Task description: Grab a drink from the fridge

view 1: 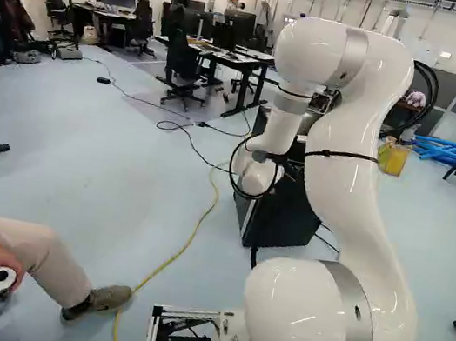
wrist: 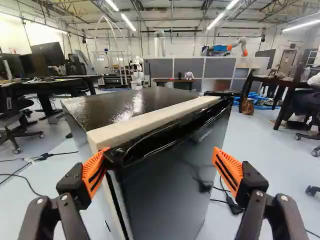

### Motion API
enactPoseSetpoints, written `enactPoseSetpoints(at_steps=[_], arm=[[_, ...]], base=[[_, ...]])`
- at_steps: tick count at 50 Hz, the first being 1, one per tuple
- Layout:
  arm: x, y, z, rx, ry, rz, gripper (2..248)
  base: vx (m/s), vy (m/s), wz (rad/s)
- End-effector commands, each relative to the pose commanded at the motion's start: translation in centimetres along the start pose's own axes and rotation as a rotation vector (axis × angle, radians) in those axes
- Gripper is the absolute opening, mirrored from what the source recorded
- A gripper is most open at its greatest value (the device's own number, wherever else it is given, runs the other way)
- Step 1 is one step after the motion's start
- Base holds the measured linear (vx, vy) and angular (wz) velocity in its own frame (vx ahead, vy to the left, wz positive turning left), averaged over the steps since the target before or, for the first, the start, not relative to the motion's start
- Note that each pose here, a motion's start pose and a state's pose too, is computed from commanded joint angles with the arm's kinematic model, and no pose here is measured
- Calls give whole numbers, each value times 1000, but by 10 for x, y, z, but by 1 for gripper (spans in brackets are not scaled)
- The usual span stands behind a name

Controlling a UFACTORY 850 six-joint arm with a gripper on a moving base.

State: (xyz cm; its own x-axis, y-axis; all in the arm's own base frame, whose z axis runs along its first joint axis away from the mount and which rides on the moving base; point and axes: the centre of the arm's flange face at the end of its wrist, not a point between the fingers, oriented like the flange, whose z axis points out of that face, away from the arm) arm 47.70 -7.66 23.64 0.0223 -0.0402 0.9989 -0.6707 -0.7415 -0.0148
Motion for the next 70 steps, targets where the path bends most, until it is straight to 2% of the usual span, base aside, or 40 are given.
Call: enactPoseSetpoints(at_steps=[70], arm=[[12, 108, -16, -181, -54, -31, 247]], base=[[0, -1, -3]])
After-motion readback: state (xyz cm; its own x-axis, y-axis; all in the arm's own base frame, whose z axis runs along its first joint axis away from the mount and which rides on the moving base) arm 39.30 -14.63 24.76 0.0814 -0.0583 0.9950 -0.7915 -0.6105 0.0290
